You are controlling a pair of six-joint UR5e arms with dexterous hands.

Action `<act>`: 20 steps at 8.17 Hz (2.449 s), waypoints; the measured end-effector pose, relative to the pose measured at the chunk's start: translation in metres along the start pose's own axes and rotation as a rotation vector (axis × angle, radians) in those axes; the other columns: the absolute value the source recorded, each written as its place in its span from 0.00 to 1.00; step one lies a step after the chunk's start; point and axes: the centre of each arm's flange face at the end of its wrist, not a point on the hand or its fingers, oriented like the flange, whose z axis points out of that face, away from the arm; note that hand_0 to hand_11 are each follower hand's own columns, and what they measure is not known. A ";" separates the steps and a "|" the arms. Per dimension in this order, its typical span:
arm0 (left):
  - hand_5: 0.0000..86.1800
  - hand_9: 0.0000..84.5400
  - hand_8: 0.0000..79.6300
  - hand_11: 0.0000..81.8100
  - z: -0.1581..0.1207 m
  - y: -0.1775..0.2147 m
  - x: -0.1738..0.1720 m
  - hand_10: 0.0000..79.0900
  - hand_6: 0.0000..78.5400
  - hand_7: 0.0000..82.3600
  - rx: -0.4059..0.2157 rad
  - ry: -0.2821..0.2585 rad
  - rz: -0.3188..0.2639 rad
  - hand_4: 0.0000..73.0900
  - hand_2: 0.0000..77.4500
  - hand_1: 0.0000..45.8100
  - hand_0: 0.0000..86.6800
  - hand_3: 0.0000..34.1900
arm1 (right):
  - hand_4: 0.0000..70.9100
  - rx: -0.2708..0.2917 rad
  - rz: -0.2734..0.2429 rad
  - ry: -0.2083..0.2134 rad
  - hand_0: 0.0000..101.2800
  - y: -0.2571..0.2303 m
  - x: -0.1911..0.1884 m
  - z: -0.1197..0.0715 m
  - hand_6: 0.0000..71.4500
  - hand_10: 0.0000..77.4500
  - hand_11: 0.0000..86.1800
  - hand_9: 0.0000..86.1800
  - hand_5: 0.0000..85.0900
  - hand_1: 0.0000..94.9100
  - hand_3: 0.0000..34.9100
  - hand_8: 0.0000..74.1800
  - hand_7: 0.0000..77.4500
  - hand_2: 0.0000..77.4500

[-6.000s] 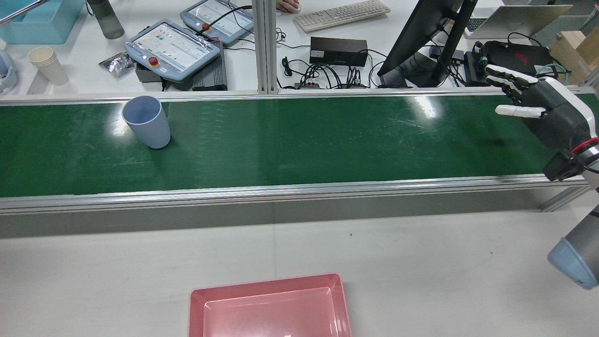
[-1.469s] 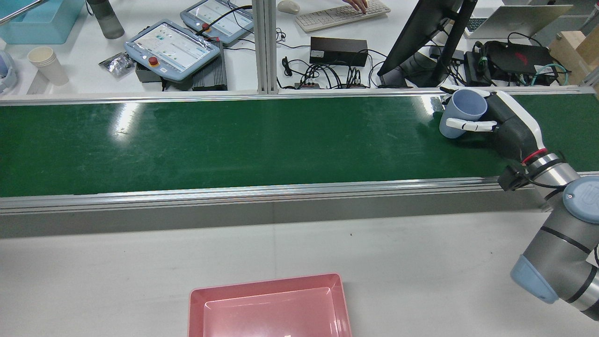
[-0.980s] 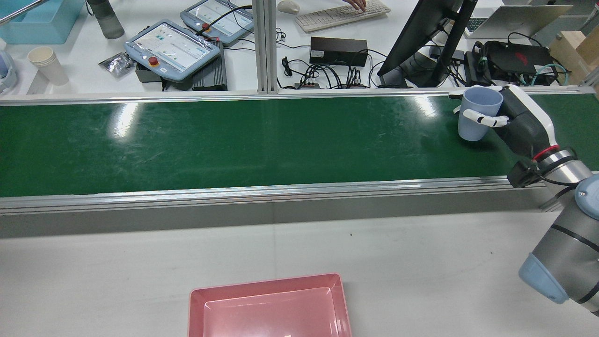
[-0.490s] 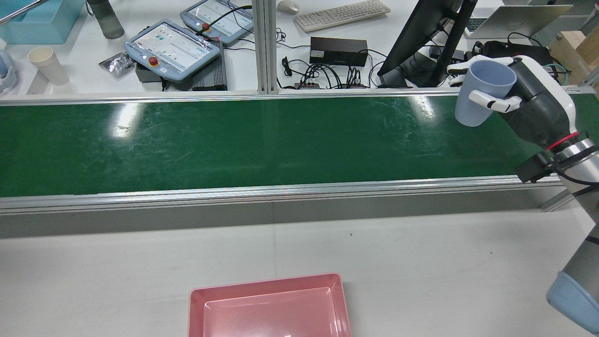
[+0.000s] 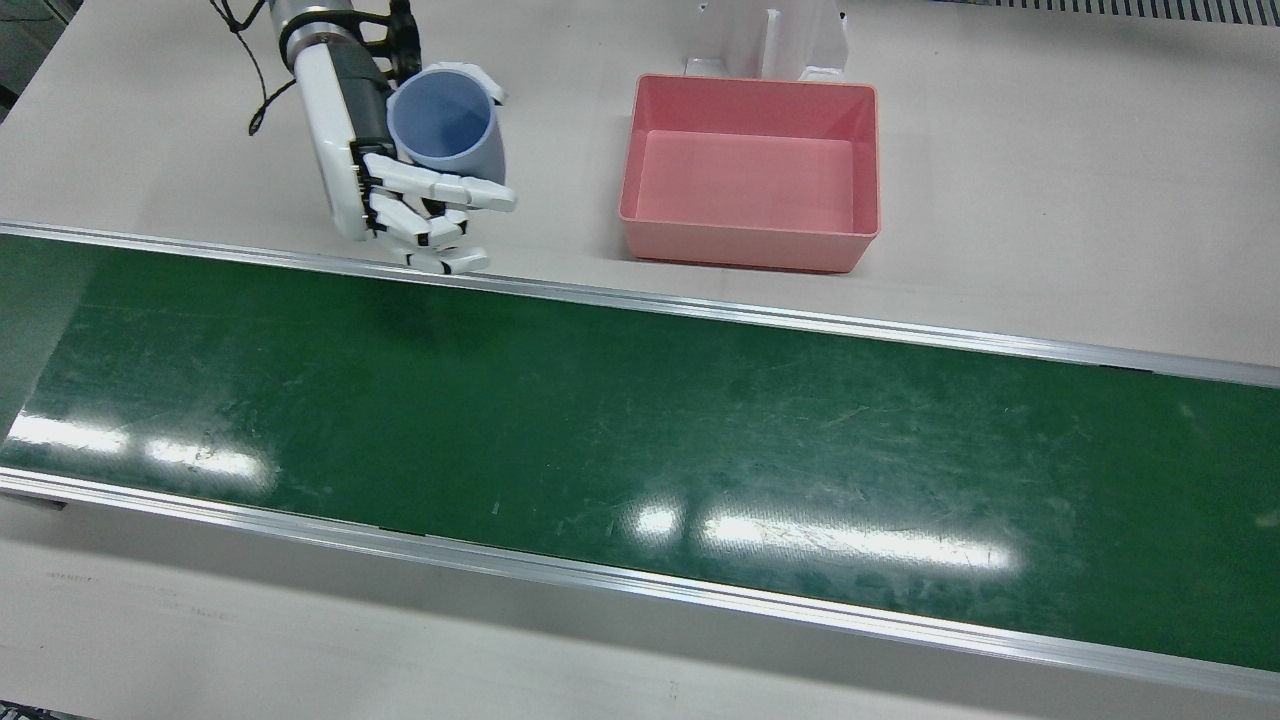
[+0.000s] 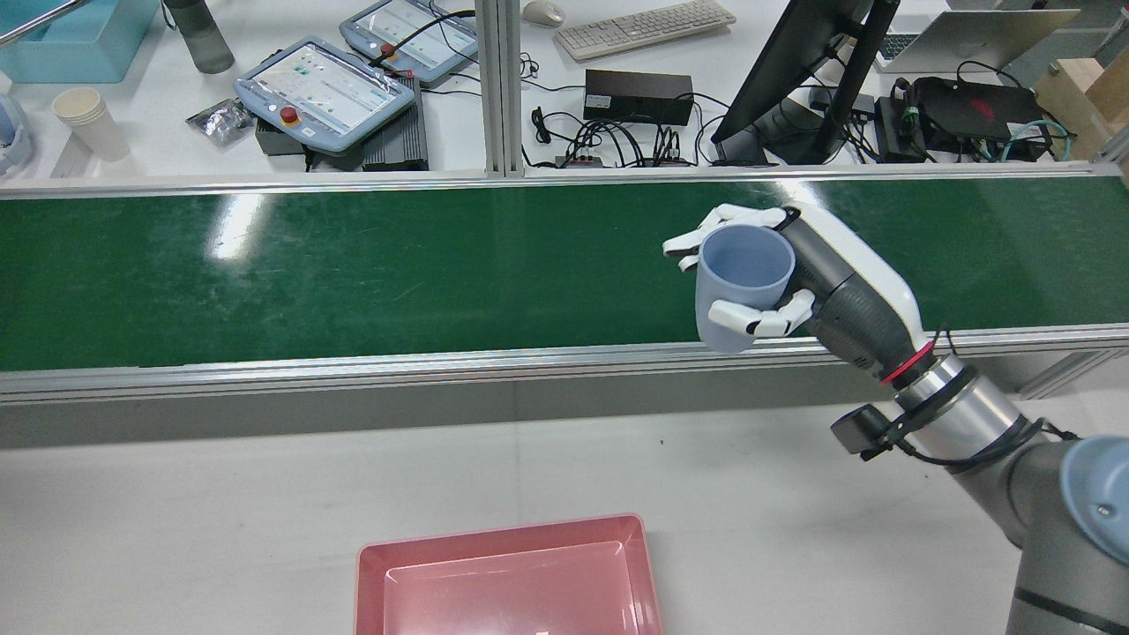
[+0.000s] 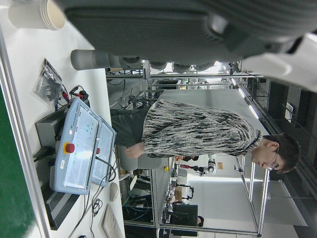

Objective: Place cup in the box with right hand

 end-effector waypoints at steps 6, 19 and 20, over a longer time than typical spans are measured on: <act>0.00 0.00 0.00 0.00 0.000 0.000 0.000 0.00 0.01 0.01 0.001 0.000 0.000 0.01 0.01 0.01 0.00 0.00 | 0.50 -0.058 0.052 0.166 0.45 0.106 0.134 -0.048 0.49 0.30 0.39 0.90 0.07 0.01 0.00 0.71 0.90 0.52; 0.01 0.00 0.00 0.00 0.000 0.000 0.000 0.00 0.01 0.01 0.000 0.001 0.000 0.01 0.01 0.01 0.00 0.00 | 0.00 0.129 0.097 0.044 0.46 -0.094 -0.056 -0.046 0.06 0.00 0.01 0.15 0.06 0.14 0.01 0.13 0.16 0.01; 0.00 0.00 0.00 0.00 0.000 0.000 0.000 0.00 0.00 0.01 0.000 0.001 0.000 0.01 0.01 0.01 0.00 0.00 | 0.00 0.189 0.087 0.025 0.46 -0.141 -0.094 -0.055 0.06 0.00 0.01 0.16 0.06 0.16 0.00 0.13 0.20 0.06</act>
